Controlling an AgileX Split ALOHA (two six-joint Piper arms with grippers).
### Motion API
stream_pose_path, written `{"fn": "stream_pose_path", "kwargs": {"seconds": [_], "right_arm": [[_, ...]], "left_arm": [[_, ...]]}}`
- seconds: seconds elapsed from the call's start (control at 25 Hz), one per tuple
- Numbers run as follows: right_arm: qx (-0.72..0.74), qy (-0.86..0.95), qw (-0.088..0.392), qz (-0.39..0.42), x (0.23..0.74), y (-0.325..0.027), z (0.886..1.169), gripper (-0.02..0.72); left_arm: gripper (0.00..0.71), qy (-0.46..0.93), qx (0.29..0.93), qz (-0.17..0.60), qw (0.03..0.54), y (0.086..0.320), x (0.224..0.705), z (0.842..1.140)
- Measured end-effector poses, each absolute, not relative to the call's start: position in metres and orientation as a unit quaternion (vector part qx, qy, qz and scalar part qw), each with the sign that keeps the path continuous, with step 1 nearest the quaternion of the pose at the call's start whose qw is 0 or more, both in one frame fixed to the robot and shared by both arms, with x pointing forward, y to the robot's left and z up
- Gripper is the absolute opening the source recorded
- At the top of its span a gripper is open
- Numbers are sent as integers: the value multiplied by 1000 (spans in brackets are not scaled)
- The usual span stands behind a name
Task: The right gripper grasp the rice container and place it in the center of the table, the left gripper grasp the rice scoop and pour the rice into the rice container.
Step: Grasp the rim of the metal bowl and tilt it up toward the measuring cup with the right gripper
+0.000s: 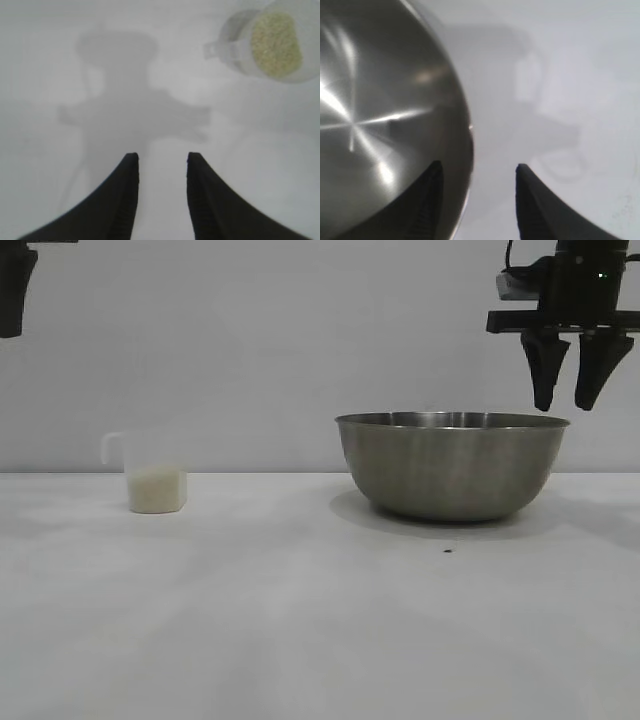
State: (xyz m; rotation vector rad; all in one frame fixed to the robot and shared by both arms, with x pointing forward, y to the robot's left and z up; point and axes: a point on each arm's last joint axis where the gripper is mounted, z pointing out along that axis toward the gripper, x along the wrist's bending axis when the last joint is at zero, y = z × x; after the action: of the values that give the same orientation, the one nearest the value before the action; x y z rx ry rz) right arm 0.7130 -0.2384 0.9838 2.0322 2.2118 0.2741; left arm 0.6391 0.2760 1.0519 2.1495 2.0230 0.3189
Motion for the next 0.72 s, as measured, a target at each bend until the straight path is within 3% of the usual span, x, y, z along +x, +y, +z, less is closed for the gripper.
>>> {"fn": "stream_pose_path", "kwargs": {"seconds": [0.32, 0.72], "right_arm": [[676, 724, 48, 128, 724, -231, 960, 272], [680, 722, 31, 122, 728, -229, 940, 272]], "left_arm": [[251, 682, 721, 107, 55, 281, 620, 1044], [251, 681, 719, 124, 59, 284, 615, 1055]]}}
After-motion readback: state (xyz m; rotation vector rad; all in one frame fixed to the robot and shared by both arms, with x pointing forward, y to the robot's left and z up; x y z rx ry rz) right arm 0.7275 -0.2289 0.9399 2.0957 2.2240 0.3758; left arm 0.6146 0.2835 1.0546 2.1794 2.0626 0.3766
